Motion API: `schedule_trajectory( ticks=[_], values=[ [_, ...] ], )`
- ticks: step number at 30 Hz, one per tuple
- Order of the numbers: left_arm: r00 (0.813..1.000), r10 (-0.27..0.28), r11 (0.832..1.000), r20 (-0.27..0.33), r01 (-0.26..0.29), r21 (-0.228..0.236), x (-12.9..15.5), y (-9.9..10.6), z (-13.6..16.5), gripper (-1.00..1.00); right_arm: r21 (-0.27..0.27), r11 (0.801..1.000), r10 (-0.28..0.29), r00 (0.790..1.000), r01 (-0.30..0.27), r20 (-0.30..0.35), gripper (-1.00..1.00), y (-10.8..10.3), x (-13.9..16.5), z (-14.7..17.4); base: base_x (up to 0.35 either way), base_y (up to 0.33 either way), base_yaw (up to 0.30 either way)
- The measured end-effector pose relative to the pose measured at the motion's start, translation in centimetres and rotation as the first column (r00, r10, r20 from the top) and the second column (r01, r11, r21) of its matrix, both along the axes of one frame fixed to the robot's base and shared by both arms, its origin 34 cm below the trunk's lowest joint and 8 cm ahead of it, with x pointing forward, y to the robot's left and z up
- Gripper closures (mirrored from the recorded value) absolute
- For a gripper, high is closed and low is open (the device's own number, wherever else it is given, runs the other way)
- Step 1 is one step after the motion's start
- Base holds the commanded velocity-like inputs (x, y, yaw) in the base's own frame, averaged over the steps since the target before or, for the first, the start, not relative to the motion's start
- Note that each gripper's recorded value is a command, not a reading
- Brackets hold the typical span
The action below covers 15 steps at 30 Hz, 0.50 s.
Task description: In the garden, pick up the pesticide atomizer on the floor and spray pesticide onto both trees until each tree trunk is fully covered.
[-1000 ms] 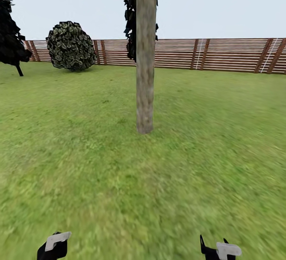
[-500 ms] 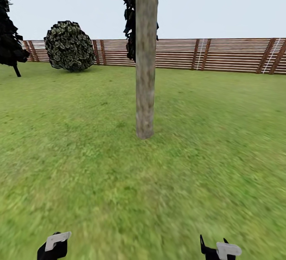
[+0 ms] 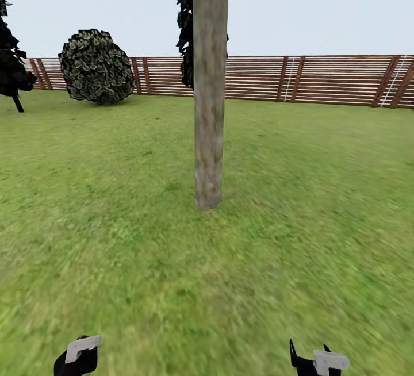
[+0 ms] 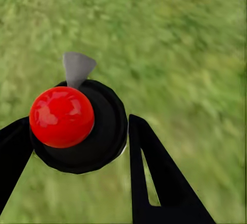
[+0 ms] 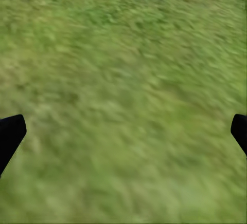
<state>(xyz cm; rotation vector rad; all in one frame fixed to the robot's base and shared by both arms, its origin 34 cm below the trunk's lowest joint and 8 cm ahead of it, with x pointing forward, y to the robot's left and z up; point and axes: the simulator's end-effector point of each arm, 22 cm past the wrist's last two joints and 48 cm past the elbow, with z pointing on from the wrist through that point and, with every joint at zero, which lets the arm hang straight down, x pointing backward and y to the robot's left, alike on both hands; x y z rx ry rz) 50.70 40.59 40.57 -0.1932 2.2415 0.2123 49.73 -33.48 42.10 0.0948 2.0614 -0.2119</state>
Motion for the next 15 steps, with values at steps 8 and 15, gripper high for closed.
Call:
schedule_trajectory(
  ticks=[8, 15],
  values=[
    [1.0, 0.0, 1.0, 0.0, 0.0, 0.0, 0.0, 0.0, 0.0, 1.0, 0.0, 1.0, 0.0, 1.0, 0.0, 0.0, -1.0, 0.0, 0.01, 0.01, 0.339, 0.0, -0.004],
    [1.0, 0.0, 1.0, 0.0, 0.0, 0.0, 0.0, 0.0, 0.0, 1.0, 0.0, 1.0, 0.0, 1.0, 0.0, 0.0, -1.0, 0.0, 0.01, 0.01, 0.339, 0.0, 0.0]
  ],
)
